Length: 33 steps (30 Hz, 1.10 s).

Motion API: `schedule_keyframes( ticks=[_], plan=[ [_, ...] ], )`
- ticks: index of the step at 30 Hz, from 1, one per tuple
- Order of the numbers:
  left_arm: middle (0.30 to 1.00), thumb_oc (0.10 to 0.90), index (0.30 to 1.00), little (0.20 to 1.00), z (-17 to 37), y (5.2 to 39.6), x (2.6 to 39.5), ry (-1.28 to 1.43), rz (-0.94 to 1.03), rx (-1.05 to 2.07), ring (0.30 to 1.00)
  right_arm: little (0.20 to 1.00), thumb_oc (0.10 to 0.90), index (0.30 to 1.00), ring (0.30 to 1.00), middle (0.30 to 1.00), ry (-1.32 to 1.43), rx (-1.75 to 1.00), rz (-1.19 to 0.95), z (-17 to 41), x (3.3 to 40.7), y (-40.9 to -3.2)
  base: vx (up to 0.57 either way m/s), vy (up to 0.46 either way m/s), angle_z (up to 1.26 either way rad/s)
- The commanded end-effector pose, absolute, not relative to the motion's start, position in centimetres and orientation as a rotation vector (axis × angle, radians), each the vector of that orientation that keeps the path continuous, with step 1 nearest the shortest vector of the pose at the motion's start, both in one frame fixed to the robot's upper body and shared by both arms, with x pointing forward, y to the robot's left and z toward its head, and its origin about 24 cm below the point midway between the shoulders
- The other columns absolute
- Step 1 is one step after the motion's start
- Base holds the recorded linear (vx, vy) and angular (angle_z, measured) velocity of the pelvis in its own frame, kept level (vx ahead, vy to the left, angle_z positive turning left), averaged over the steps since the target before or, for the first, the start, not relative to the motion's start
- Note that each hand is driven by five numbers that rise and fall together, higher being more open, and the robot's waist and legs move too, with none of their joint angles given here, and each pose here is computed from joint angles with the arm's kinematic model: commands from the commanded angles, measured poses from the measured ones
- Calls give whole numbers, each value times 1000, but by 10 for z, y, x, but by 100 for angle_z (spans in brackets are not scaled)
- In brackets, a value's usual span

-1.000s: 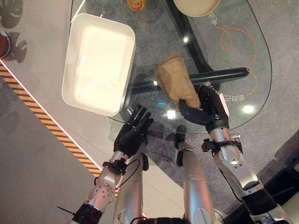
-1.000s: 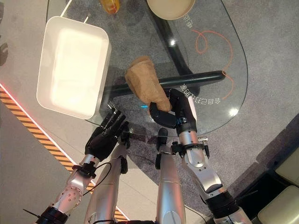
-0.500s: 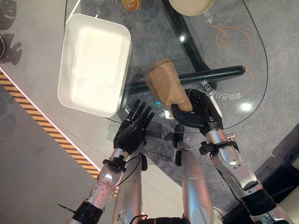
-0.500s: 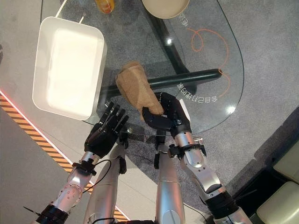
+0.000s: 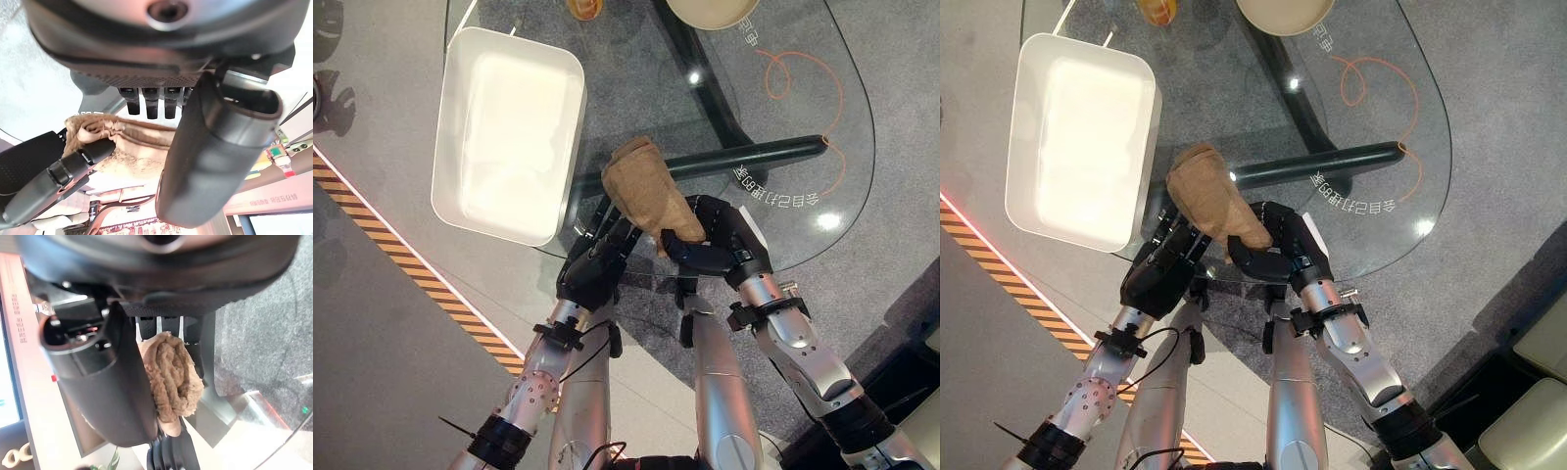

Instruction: Wipe the table with a cloth and put it in the basket.

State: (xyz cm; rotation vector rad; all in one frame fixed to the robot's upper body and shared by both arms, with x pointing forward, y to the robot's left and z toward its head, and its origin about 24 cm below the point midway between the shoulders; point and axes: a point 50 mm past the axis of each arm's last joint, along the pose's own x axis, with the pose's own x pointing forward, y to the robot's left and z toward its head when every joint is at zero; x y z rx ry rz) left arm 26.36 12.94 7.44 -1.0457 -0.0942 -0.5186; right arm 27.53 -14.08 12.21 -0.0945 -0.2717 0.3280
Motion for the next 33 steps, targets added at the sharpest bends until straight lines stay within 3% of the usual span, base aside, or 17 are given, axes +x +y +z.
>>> schedule_keyframes(
  ticks=[1, 18, 33],
  plan=[
    [900, 800, 900, 900, 105, 122, 255, -220, -661, -1044, 900, 200, 100, 300, 300, 300, -617, -38, 569, 188, 245, -106, 0, 0, 0],
    [900, 800, 900, 900, 116, 118, 258, -262, -703, -1029, 900, 200, 100, 300, 300, 300, -551, -249, 584, 177, 252, -99, 0, 0, 0],
    [900, 800, 900, 900, 123, 124, 257, -385, -712, -1248, 900, 200, 100, 300, 300, 300, -435, -435, 632, 156, 259, -95, 0, 0, 0]
  ],
)
